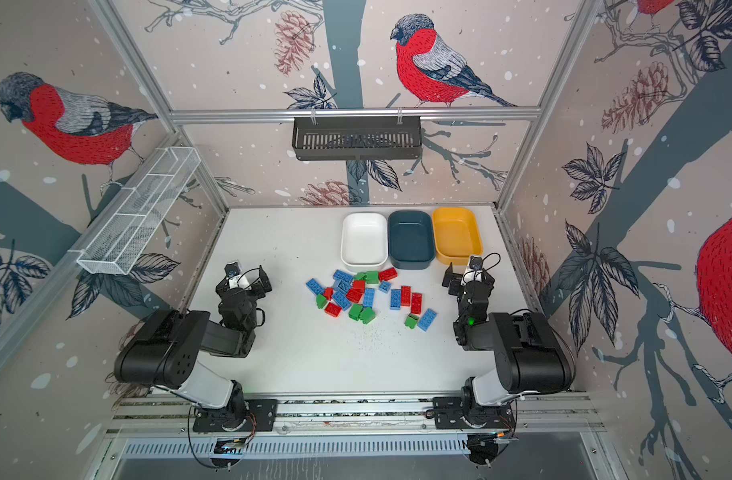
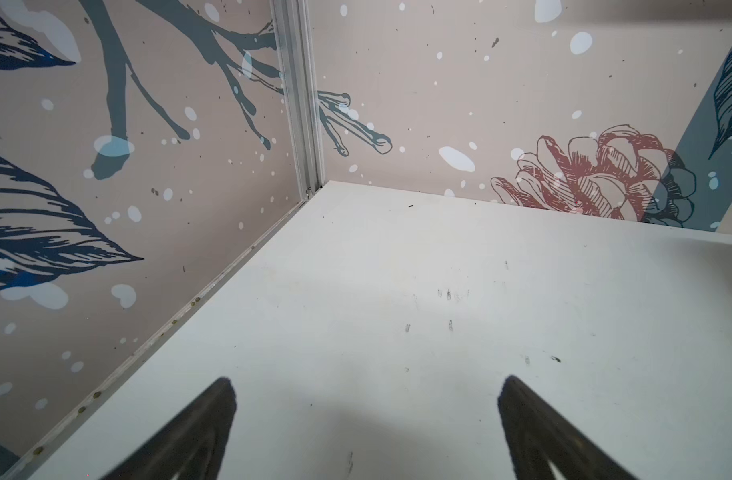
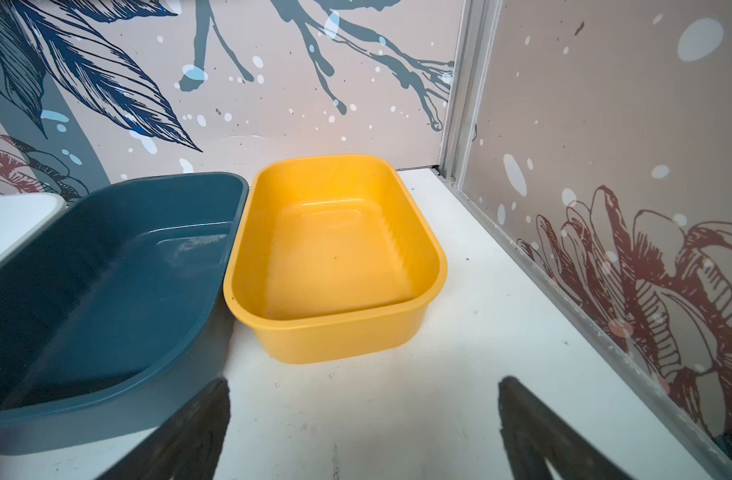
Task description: Sort the legos into containers by color
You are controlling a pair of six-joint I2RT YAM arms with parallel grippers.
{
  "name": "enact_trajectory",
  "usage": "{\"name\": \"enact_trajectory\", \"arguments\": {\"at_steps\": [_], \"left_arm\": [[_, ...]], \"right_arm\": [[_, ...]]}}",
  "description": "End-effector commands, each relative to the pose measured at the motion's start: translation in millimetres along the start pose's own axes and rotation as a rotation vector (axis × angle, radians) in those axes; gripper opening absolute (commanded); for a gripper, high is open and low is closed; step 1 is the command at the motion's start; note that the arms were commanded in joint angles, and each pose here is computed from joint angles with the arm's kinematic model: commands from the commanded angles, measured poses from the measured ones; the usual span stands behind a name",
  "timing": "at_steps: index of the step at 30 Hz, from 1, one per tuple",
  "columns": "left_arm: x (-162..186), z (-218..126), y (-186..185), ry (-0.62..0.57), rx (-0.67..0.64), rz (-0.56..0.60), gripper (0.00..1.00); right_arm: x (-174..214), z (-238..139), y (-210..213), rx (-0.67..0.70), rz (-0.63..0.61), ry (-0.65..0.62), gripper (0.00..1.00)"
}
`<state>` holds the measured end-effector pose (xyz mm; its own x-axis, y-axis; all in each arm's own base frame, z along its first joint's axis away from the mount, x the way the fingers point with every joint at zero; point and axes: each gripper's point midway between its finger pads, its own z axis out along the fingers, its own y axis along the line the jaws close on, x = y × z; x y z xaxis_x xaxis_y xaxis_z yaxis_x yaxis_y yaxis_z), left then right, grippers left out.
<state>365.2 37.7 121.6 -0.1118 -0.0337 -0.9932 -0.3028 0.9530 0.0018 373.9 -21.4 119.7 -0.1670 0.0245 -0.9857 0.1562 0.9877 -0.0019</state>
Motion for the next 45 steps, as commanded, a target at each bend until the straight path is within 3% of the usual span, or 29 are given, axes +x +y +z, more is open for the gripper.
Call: {"name": "enact_trajectory", "arguments": {"at_steps": [1,34,37,42,45], "left_arm": [[-10.9,-0.5,-0.8,-0.043,0.003,-0.004,0.98],[-11.5,-0.7,-1.2,-0.046,0.002,0.000,0.98],[-13.3,-0.3,-12.7,-0.041,0.059,0.027,0.98],[-48.3,-13.9,-2.4,-0.082,-0.056,0.029,0.99],[-82.5,-25.6,3.5,-0.129,-0.119,-0.055,0.98]], "right_arm": [[-4.4,-0.9,1.2,-0.006,0.000,-0.017,1.00],[-4.3,-1.3,1.5,-0.008,0.002,-0.017,1.00],[-6.7,-1.6,2.4,-0.014,0.000,-0.024,1.00],[-29.0,-0.6,8.6,-0.041,-0.017,-0.007,1.00],[-49.5,-1.7,12.9,-0.059,0.016,-0.010,1.00]]}}
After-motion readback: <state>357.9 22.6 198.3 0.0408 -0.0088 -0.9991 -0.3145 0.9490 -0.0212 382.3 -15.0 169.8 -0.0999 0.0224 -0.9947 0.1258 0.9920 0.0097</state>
